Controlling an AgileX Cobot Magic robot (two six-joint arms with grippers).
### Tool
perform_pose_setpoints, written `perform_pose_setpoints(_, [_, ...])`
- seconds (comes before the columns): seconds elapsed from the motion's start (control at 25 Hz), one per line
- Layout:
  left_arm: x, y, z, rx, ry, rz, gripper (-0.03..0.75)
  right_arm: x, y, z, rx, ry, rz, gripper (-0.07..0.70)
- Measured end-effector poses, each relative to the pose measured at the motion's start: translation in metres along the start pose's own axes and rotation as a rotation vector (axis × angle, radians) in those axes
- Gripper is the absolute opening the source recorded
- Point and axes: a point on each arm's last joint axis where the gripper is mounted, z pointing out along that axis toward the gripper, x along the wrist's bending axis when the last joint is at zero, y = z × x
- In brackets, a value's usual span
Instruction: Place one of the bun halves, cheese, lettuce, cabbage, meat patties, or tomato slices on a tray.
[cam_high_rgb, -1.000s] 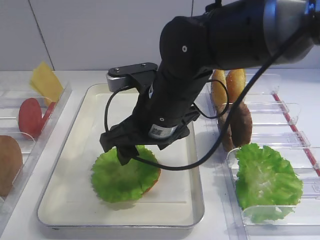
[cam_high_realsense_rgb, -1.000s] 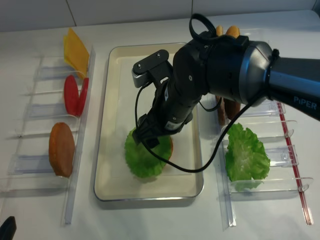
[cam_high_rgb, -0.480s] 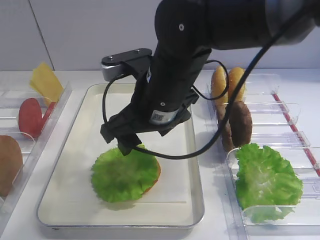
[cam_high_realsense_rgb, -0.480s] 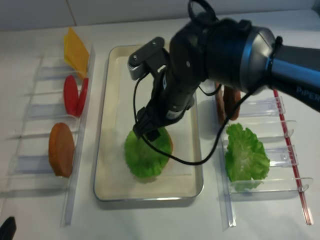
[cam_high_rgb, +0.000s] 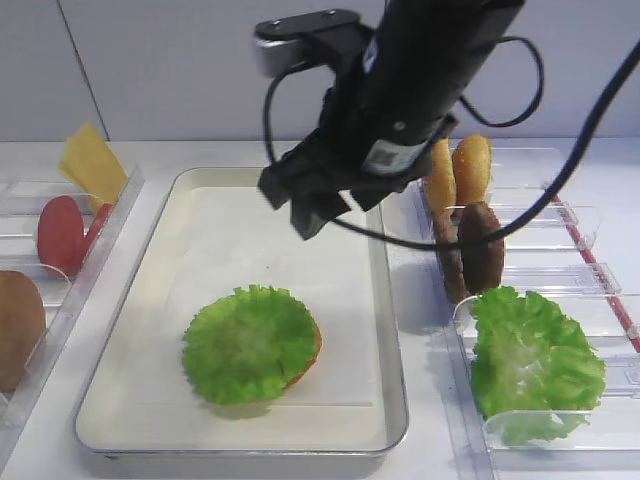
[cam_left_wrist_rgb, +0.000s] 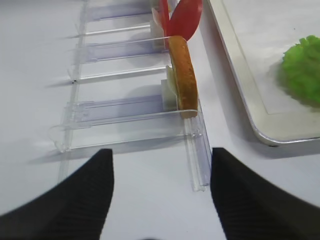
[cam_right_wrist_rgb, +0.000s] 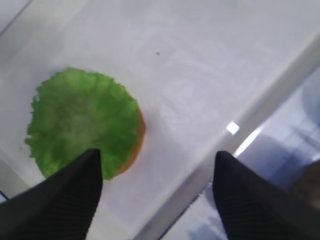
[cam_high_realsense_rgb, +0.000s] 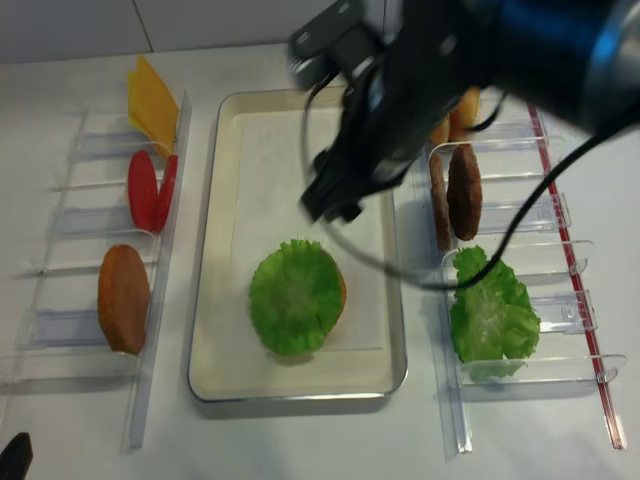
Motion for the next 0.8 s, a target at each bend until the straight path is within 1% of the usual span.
perform_pose_setpoints(0.08, [0.000,0.000,0.000,0.000,0.000,0.000,0.414,-0.019,-0.002,-0.014,-0.007,0.007,0.042,0.491])
perform_pose_setpoints(0.12, [0.000,0.000,0.000,0.000,0.000,0.000,0.414,-0.027,-0.003,-0.022,-0.024,0.009,0.057,0.490])
perform_pose_setpoints(0.24, [0.000,0.000,0.000,0.000,0.000,0.000,0.414,-0.042,-0.007,-0.045,-0.078,0.003,0.085,0.490])
perform_pose_setpoints(0.4, [0.000,0.000,0.000,0.000,0.000,0.000,0.414,-0.054,-0.016,-0.070,-0.133,-0.021,0.109,0.489])
perform_pose_setpoints(0.6, [0.000,0.000,0.000,0.000,0.000,0.000,0.414,-0.069,-0.045,-0.081,-0.137,-0.027,0.171,0.489])
perform_pose_setpoints(0.68, [0.000,0.000,0.000,0.000,0.000,0.000,0.414,-0.077,-0.060,-0.083,-0.138,-0.026,0.207,0.489])
perform_pose_setpoints(0.8, [0.000,0.000,0.000,0.000,0.000,0.000,0.414,-0.083,-0.082,-0.091,-0.161,-0.027,0.246,0.489])
